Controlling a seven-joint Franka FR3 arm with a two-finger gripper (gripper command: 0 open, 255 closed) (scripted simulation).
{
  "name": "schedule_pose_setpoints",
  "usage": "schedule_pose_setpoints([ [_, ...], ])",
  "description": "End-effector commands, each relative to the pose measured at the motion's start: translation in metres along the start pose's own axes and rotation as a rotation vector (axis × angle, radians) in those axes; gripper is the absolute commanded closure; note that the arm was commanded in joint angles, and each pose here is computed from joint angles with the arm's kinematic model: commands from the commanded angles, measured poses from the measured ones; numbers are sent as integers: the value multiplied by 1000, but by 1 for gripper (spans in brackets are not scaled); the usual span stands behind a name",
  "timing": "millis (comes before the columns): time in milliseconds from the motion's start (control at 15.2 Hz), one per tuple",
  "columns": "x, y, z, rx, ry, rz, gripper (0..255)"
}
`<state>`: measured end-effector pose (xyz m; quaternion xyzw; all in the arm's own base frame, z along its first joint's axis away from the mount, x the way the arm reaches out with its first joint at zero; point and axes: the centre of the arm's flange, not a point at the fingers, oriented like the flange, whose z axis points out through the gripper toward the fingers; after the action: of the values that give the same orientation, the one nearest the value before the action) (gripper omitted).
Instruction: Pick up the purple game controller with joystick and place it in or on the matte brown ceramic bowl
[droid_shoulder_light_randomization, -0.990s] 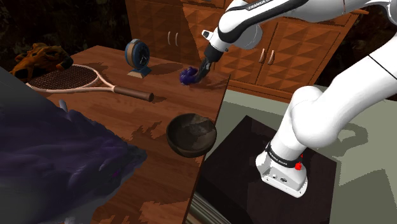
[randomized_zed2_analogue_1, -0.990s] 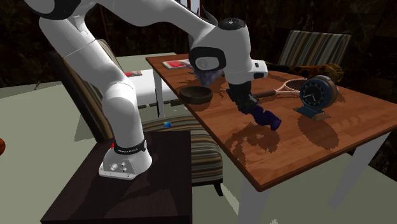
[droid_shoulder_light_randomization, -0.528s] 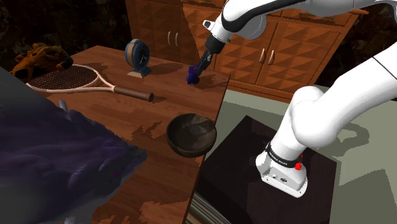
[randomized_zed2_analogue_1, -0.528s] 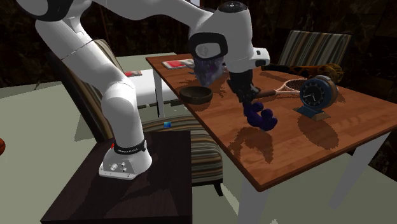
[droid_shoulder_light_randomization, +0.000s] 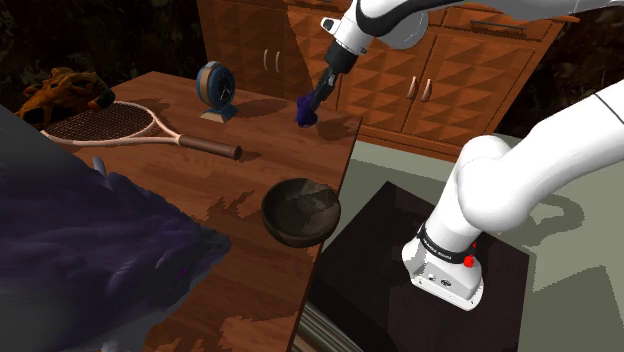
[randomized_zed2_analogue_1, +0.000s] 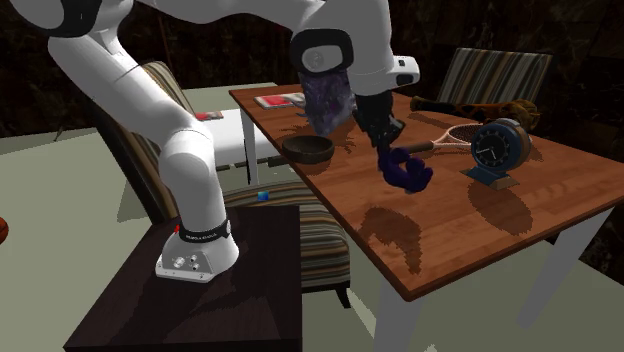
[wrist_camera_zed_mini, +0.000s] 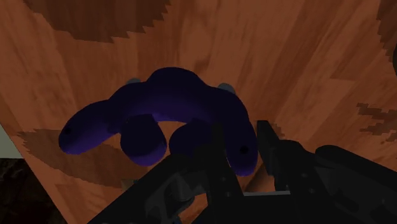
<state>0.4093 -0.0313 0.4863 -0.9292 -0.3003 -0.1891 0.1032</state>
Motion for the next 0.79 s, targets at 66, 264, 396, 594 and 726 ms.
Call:
schedule_pose_setpoints([
  [66, -6, -36, 0, -1, 0, 1, 255],
  [264, -12, -75, 1, -1, 0, 1, 255],
  [396, -17, -101, 2, -1, 0, 1, 255],
  [594, -23, -140, 3, -1, 0, 1, 255],
  [726, -27, -166, 4, -1, 0, 1, 255],
])
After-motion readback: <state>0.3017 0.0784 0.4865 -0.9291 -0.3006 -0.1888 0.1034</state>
